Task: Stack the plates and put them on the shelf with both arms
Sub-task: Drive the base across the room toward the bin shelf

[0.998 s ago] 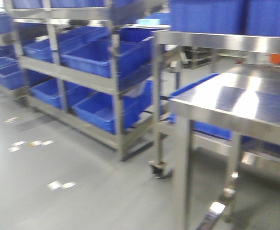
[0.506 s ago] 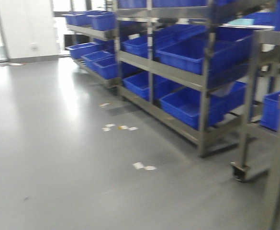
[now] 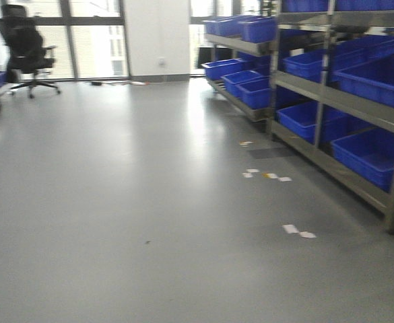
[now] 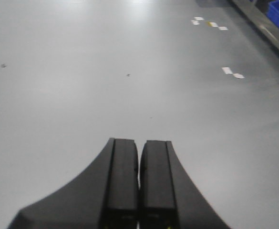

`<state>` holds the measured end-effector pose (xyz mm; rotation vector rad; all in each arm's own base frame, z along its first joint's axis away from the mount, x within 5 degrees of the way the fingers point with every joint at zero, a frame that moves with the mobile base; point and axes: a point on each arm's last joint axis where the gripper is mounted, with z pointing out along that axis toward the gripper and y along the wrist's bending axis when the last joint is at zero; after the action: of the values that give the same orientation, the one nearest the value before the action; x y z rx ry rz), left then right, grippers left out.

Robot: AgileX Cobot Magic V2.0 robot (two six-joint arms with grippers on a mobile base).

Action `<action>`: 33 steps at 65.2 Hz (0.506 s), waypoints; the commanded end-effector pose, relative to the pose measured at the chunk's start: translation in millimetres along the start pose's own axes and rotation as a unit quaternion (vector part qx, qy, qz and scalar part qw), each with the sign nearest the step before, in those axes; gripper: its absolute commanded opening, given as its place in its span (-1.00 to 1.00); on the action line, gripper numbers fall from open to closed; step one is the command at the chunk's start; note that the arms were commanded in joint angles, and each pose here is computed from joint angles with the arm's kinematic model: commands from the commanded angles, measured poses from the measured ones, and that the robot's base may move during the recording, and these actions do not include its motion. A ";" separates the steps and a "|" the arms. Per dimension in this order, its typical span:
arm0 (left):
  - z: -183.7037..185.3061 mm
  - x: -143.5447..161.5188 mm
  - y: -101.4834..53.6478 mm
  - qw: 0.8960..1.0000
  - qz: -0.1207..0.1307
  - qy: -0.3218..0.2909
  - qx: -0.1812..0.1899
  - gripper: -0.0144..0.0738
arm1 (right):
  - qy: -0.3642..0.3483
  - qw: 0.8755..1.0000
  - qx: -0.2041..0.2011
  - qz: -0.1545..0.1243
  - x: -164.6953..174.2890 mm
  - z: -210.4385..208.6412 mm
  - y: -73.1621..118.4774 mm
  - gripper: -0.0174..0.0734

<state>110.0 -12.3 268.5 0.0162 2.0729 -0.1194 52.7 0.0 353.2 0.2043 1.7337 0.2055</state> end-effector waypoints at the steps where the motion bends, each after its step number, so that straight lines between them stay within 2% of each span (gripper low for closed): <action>1: -4.3 -15.4 -2.4 0.999 0.000 -0.051 0.009 -0.45 | -0.060 0.998 -0.013 -0.003 -16.4 -3.5 4.1 -0.49; 33: -4.7 -15.4 -2.4 0.999 -0.001 -0.052 0.010 -0.45 | -0.060 0.998 -0.013 -0.003 -16.4 -3.5 4.1 -0.49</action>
<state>109.9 -12.2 268.6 0.0162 2.0723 -0.1194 51.9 0.0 353.4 0.2039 1.7302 0.2059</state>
